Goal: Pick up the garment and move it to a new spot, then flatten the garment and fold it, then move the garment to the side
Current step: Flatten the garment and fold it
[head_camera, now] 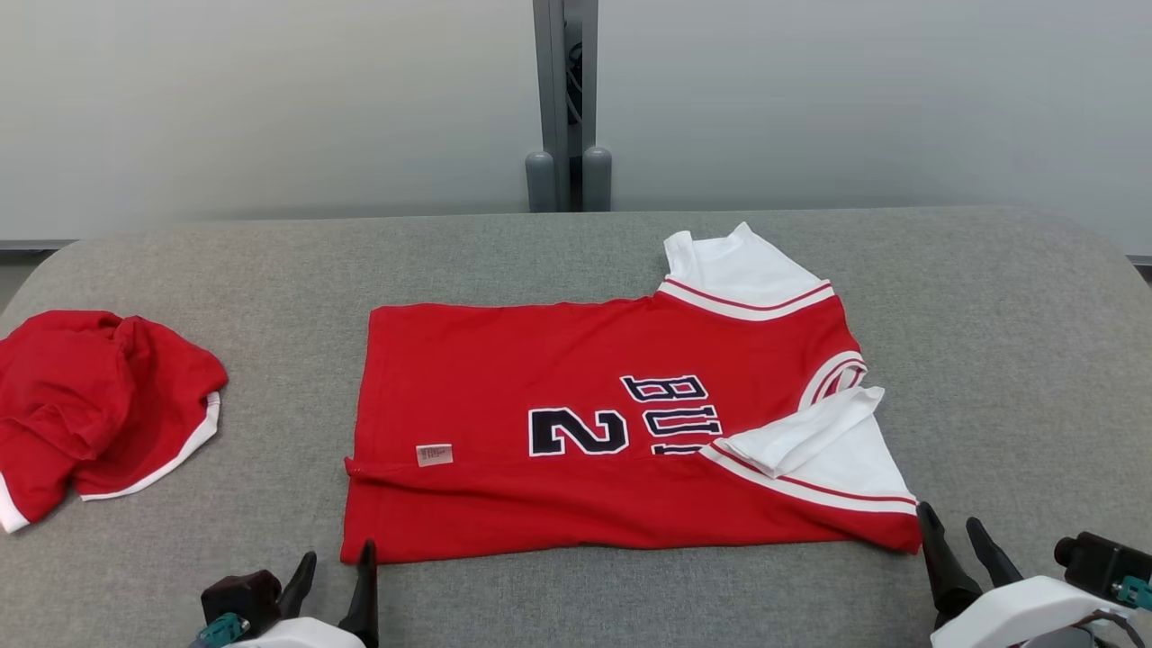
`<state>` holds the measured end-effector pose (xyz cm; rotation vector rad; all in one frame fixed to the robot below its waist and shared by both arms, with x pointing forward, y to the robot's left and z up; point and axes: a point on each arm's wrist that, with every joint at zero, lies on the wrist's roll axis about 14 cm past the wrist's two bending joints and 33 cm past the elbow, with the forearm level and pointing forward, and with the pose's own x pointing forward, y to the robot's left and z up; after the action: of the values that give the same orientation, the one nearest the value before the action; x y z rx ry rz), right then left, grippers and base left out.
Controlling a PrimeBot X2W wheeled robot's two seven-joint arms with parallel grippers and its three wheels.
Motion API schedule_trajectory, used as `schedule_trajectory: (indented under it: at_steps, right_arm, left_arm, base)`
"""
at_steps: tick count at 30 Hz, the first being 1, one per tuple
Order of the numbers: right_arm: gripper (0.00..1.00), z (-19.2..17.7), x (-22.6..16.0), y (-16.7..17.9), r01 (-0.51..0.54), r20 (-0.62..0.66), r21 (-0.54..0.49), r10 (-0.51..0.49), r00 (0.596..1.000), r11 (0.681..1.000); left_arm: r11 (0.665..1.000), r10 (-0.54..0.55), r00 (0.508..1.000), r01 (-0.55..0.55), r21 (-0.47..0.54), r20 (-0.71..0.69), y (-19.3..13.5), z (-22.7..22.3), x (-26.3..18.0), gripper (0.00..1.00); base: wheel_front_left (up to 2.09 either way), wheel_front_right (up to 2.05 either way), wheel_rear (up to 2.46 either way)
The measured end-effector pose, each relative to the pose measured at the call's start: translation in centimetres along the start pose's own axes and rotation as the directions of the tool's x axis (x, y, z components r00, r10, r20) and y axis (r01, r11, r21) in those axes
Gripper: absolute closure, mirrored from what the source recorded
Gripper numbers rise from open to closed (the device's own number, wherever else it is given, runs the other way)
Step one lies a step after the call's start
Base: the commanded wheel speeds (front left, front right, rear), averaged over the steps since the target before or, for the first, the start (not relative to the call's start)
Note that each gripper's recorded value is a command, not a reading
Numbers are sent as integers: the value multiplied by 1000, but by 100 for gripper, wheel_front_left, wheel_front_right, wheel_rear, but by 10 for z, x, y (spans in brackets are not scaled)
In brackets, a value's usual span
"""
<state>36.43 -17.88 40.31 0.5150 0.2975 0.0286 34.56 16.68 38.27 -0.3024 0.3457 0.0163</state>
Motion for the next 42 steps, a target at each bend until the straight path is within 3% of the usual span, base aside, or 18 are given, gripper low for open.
schedule_trajectory:
  at_steps: [13, 24, 25, 26, 27, 28, 42]
  right_arm:
    - [0, -16, 10, -3, 19, -71, 12, -18, 997, 1000]
    - [0, -27, 33, 10, -15, -132, 27, 19, 991, 1000]
    - [20, -28, 34, 11, -18, -135, 32, 22, 991, 999]
    - [60, -28, 35, 13, -22, -138, 36, 26, 990, 999]
    - [98, -29, 36, 15, -27, -141, 36, 31, 989, 999]
    - [100, -29, 35, 16, -29, -145, 39, 34, 989, 999]
    - [100, -13, 19, 22, -56, -151, 97, 70, 986, 994]
  left_arm:
    - [998, 47, 992, -52, -42, -119, 6, -25, 14, 0]
    - [999, -5, 982, -3, -40, -188, -7, -33, 36, 0]
    - [999, -10, 981, 3, -38, -193, -8, -34, 37, 18]
    - [999, -16, 980, 9, -37, -196, -8, -35, 37, 62]
    - [999, -19, 980, 13, -35, -198, -9, -34, 37, 78]
    - [999, -25, 980, 17, -38, -199, -9, -34, 37, 100]
    - [995, -99, 975, 101, 3, -197, -27, -30, 21, 100]
  base:
    - [0, 0, 0]
    - [0, 0, 0]
    - [0, 0, 0]
    - [0, 0, 0]
    - [0, 0, 0]
    - [0, 0, 0]
    - [0, 0, 0]
